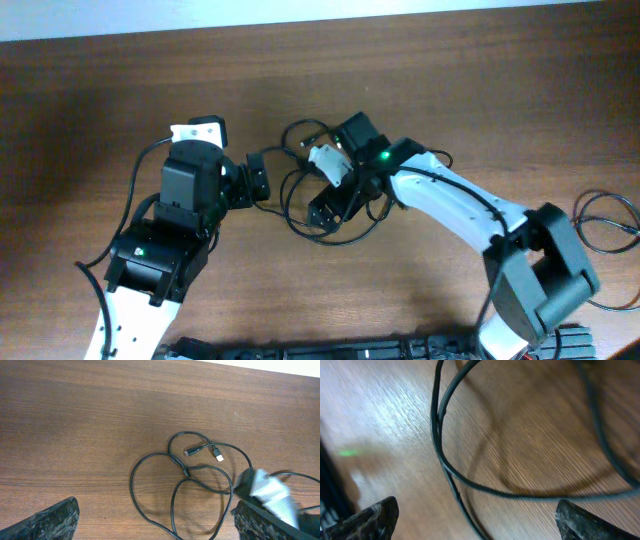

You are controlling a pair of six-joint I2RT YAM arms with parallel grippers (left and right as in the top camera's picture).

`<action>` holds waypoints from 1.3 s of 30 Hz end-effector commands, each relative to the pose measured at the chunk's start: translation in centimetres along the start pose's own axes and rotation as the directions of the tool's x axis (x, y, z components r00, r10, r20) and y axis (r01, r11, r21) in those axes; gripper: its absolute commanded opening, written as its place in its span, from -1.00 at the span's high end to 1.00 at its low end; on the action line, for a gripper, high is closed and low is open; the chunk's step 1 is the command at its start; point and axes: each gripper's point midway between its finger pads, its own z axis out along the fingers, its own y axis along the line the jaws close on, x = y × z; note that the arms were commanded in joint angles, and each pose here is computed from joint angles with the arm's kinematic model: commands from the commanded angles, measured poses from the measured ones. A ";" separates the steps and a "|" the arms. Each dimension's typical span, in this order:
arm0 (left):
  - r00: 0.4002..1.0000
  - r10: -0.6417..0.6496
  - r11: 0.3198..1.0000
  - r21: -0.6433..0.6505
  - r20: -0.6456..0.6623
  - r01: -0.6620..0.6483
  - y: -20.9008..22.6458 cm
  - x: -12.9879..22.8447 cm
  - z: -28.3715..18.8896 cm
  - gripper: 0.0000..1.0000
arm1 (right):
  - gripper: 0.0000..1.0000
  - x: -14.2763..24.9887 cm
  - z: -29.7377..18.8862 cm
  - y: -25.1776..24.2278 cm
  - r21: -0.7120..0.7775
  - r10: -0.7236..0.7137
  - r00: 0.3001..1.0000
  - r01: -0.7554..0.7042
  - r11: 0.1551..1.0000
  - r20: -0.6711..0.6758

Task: Untangle cables
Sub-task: 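Move the right gripper back to the center cables and grasp one, then lift the grasped cable with the right gripper and pull it to the right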

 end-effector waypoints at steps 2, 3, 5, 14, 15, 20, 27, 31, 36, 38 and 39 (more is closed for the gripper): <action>1.000 -0.003 1.000 -0.011 0.015 0.003 0.3 -0.3 -0.2 -0.99 | -0.99 1.1 3.7 2.0 -0.091 -0.159 0.986 0.154 0.984 -0.053; 1.000 -0.003 1.000 -0.011 0.015 0.003 0.3 -0.3 -0.2 -0.98 | -1.00 1.2 4.1 2.5 -0.106 -0.188 0.981 0.181 0.978 -0.055; 1.000 -0.003 1.000 -0.011 0.015 0.004 0.3 -0.3 -0.2 -0.98 | -0.85 1.4 4.4 3.3 -0.118 -0.244 0.968 0.236 0.964 -0.059; 1.000 -0.003 1.000 -0.011 0.015 0.003 0.3 -0.3 -0.2 -0.99 | -0.39 1.5 5.6 2.8 -0.124 -0.298 0.953 0.289 0.949 -0.057; 1.000 -0.003 1.000 -0.011 0.015 0.003 0.3 -0.3 -0.2 -0.98 | -0.39 1.3 5.6 2.8 -0.121 -0.301 0.952 0.293 0.948 -0.052; 1.000 -0.003 1.000 -0.011 0.015 0.003 0.3 -0.3 -0.2 -0.98 | 0.05 1.2 6.0 2.6 -0.120 -0.303 0.952 0.296 0.948 -0.047; 1.000 -0.003 1.000 -0.011 0.015 0.003 0.3 -0.3 -0.2 -0.98 | 0.92 1.0 6.0 2.6 -0.117 -0.306 0.951 0.300 0.947 -0.039; 1.000 -0.003 1.000 -0.011 0.015 0.003 0.3 -0.3 -0.2 -0.99 | 0.92 0.2 5.1 1.9 -0.100 -0.282 0.959 0.278 0.955 -0.019; 1.000 -0.003 1.000 -0.011 0.015 0.003 0.3 -0.3 -0.2 -0.98 | 0.92 -3.0 -0.8 0.5 -0.039 -0.224 0.973 0.226 0.973 0.062; 1.000 -0.003 1.000 -0.011 0.015 0.003 0.3 -0.3 -0.2 -0.99 | 0.92 -4.8 -5.0 0.3 0.000 -0.211 0.970 0.212 0.977 0.120; 1.000 -0.003 1.000 -0.011 0.015 0.003 0.3 -0.3 -0.2 -0.98 | 0.92 -5.9 -7.8 0.3 0.026 -0.211 0.964 0.210 0.977 0.161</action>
